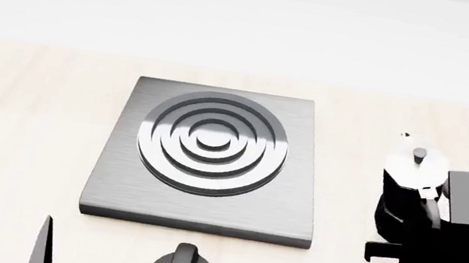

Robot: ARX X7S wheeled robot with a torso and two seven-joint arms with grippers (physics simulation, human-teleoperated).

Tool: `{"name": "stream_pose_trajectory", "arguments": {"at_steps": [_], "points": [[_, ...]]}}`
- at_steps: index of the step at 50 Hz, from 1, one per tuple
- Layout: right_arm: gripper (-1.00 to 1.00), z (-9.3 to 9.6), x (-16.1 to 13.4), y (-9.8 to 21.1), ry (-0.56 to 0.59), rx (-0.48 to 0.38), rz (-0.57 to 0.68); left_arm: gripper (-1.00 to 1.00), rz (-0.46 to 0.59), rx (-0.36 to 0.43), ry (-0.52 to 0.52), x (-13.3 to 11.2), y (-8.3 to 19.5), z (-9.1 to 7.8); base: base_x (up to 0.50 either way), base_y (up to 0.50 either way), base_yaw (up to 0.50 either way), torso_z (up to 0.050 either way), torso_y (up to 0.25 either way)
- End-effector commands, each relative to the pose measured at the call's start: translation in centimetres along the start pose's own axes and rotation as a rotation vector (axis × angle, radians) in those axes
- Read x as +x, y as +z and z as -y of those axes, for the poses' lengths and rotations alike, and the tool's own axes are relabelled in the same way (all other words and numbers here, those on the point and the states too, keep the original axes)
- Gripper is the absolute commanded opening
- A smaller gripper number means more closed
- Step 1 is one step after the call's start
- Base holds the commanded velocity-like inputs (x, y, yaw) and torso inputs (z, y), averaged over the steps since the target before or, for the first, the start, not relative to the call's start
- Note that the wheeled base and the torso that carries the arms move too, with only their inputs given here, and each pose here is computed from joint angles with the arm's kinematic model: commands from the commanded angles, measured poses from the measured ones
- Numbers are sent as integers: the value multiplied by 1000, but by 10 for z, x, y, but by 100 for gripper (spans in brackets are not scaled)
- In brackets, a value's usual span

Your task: Put both moka pots on the stove.

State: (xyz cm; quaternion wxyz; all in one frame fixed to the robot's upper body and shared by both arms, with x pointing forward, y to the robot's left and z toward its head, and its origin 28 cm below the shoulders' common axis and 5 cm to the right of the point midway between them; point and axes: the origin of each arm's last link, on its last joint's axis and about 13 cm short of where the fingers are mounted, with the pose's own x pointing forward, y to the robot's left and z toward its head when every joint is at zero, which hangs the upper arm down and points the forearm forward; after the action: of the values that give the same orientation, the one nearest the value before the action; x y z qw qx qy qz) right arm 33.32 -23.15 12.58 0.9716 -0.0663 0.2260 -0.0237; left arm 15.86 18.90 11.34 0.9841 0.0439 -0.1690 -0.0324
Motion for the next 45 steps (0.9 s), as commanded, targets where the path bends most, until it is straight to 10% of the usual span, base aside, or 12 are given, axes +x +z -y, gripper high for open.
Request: {"name": "stream_pose_trajectory", "arguments": {"at_steps": [1, 45], "points": [[-100, 3, 3, -4, -23, -17, -3, 100, -1, 0, -1, 0, 0, 0, 0, 0, 0, 0, 0], [-100, -14, -44, 77, 46, -5, 286, 100, -1, 3, 4, 0, 1, -1, 0, 0, 0, 0, 1]]}}
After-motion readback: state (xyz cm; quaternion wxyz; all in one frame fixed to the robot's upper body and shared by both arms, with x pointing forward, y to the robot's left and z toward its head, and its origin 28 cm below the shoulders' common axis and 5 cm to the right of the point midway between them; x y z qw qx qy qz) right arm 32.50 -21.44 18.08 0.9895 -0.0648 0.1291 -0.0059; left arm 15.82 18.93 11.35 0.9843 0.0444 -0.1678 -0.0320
